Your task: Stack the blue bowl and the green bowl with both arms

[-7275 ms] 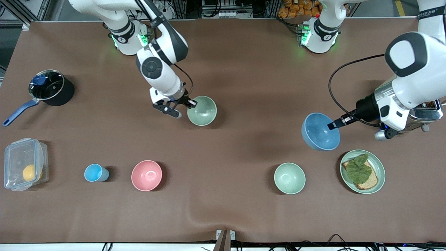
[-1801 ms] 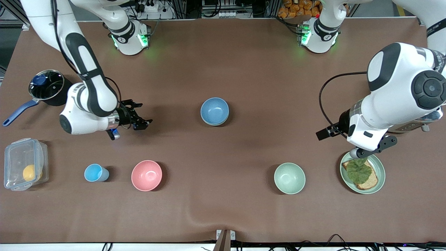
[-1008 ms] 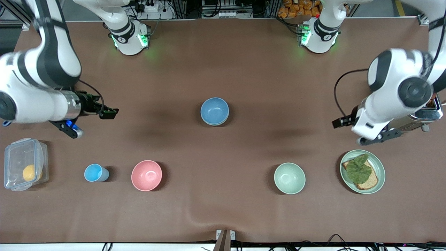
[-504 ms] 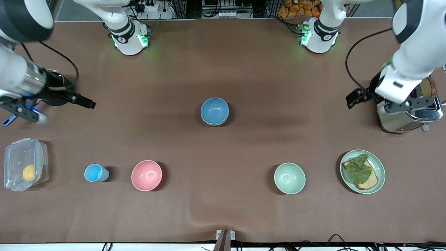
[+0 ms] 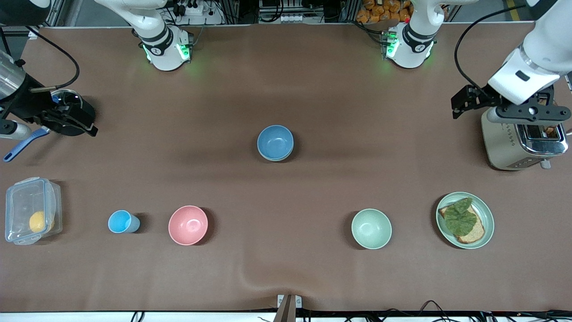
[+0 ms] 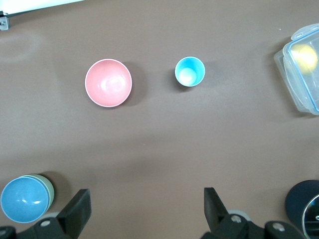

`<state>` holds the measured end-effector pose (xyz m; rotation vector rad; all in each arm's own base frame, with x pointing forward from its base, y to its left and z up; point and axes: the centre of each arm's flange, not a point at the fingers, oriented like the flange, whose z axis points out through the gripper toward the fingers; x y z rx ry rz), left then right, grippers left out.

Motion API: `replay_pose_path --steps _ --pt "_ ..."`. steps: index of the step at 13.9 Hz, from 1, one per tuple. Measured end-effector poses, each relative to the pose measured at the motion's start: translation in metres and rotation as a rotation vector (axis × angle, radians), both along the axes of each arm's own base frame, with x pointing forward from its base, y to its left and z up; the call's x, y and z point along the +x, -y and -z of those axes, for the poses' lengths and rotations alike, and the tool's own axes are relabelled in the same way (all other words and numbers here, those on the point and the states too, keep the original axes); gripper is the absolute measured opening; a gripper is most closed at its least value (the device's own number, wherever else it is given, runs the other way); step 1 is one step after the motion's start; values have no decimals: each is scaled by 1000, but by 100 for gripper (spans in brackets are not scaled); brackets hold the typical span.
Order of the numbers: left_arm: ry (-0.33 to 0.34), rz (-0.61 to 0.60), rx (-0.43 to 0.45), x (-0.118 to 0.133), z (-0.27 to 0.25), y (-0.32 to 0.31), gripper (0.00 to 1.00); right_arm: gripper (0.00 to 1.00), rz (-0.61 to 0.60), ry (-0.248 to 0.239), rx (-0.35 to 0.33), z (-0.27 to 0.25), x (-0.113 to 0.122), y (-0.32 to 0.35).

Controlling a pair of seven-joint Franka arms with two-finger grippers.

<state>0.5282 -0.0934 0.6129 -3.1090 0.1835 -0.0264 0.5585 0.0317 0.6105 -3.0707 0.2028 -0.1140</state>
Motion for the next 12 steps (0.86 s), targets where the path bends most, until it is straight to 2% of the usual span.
replay_pose_path --steps 5,12 --pt "-70 -24 -4 -3 -28 -12 100 100 -4 5 -14 4 -1 0" --pt "-62 -20 -12 1 -31 -9 100 100 -36 14 -38 5 -1 -14"
